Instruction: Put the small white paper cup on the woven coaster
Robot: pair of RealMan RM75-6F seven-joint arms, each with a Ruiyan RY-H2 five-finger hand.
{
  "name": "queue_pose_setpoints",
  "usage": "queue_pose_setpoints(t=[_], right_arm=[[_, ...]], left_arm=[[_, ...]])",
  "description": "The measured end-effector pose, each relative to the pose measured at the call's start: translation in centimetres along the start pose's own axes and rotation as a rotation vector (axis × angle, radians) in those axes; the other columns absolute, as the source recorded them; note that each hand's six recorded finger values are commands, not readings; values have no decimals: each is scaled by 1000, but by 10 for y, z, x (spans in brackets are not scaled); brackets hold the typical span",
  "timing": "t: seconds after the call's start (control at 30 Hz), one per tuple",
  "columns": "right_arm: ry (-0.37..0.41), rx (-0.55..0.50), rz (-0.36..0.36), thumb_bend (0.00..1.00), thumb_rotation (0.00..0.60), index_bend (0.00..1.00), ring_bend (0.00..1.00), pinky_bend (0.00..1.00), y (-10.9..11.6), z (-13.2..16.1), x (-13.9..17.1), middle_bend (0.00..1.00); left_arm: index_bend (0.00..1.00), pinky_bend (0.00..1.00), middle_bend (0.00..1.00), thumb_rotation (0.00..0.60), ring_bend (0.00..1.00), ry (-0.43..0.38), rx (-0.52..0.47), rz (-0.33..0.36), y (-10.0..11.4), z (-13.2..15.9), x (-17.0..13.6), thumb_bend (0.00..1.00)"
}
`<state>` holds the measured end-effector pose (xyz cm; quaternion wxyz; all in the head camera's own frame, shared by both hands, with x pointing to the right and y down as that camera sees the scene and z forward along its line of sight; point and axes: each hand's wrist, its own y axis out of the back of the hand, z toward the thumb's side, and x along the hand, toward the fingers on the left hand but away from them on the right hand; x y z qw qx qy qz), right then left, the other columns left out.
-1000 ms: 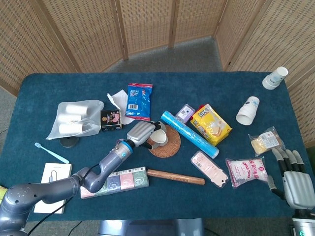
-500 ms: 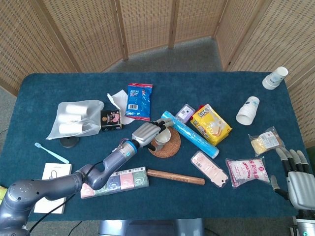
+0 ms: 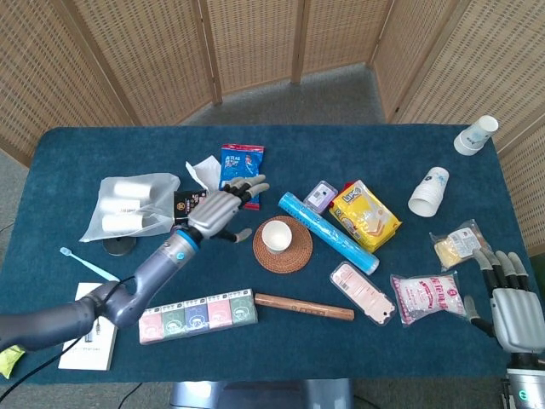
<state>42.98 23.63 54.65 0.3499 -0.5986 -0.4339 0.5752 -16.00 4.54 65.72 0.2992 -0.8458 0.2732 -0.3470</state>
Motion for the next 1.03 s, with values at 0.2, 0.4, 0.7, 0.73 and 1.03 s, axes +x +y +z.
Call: queue_pose_setpoints(t=[0.2, 0.4, 0.7, 0.73, 1.03], right_arm=[[30, 23, 3, 479, 600, 0, 0, 0, -2, 10, -13, 0], [45, 25, -3, 479, 600, 0, 0, 0, -4, 18, -20, 0], [45, 46, -18, 481, 600, 0, 0, 0, -3, 21, -23, 0], [46, 50, -21, 480, 600, 0, 0, 0, -3, 22, -24, 0], [49, 80, -31, 478, 600, 0, 0, 0, -5, 28, -31, 0]], left_arm=[[0, 0, 0, 600, 0, 91, 16, 93, 51, -38, -75, 387], [0, 0, 0, 600, 0, 260, 65, 134, 71, -82, -177, 387], [0, 0, 0, 600, 0, 562, 106, 132, 53, -128, -321, 387], [0, 0, 0, 600, 0, 581, 109, 140, 54, -129, -331, 387], [0, 0, 0, 600, 0, 640, 125, 148, 55, -136, -367, 387]])
